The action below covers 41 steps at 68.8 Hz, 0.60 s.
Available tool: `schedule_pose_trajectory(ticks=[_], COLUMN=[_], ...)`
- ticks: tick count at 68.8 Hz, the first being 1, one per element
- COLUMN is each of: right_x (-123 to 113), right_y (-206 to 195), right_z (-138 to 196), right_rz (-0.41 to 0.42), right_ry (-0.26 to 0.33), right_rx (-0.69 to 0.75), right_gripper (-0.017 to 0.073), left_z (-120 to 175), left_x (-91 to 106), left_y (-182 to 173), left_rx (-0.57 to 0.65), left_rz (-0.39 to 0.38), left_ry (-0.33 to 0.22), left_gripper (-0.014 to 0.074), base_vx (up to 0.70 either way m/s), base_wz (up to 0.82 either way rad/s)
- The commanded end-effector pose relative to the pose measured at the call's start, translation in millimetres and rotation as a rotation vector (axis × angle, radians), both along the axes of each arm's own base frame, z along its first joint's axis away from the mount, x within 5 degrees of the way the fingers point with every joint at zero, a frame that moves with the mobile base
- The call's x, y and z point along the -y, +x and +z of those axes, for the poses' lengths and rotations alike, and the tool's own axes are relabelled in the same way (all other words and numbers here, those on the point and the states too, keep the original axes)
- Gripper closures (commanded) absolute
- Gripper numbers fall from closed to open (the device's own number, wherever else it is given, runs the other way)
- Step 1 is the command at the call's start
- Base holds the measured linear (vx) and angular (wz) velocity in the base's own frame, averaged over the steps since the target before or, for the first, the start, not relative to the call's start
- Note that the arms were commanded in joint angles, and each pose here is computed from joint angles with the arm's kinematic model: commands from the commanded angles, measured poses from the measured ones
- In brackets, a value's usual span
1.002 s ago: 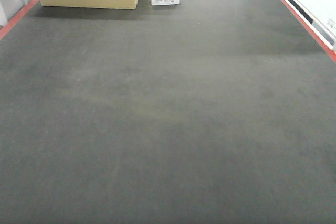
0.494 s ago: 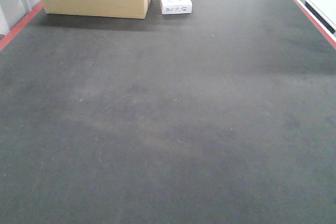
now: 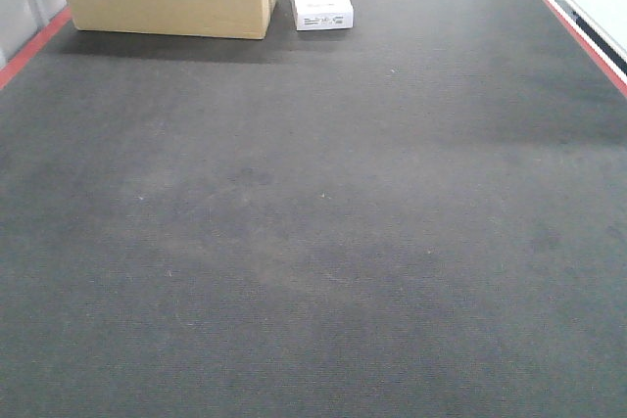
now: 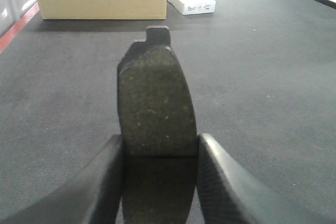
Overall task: Move and align brake pads A on conveyor
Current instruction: 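Approach the conveyor belt and stop, holding both brake pads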
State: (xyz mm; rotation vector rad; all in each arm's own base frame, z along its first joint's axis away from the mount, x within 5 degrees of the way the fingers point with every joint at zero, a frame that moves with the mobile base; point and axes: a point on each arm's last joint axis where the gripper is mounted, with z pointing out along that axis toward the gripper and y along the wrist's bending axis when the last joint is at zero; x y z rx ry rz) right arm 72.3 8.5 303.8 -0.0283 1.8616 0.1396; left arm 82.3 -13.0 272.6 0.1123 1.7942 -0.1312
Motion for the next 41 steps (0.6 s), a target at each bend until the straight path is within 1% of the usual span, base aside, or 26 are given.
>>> schedule_pose_trajectory(ticks=[1,41], right_x=[0.1,0.1], right_y=[1.3,1.3], right_z=[18.5,18.5], right_rz=[0.000,0.000], right_ry=[0.001,0.001], right_rx=[0.122,0.122], right_gripper=[0.0566,0.0566], left_z=[18.1,18.1], left_x=[-0.1,-0.1], left_y=[1.9,1.9], left_rx=[0.119,0.119], left_rz=[0.006,0.006], left_ry=[-0.034,-0.034], left_gripper=[0.0600,0.0600], base_vx=[0.01,0.01], base_wz=[-0.04,-0.02])
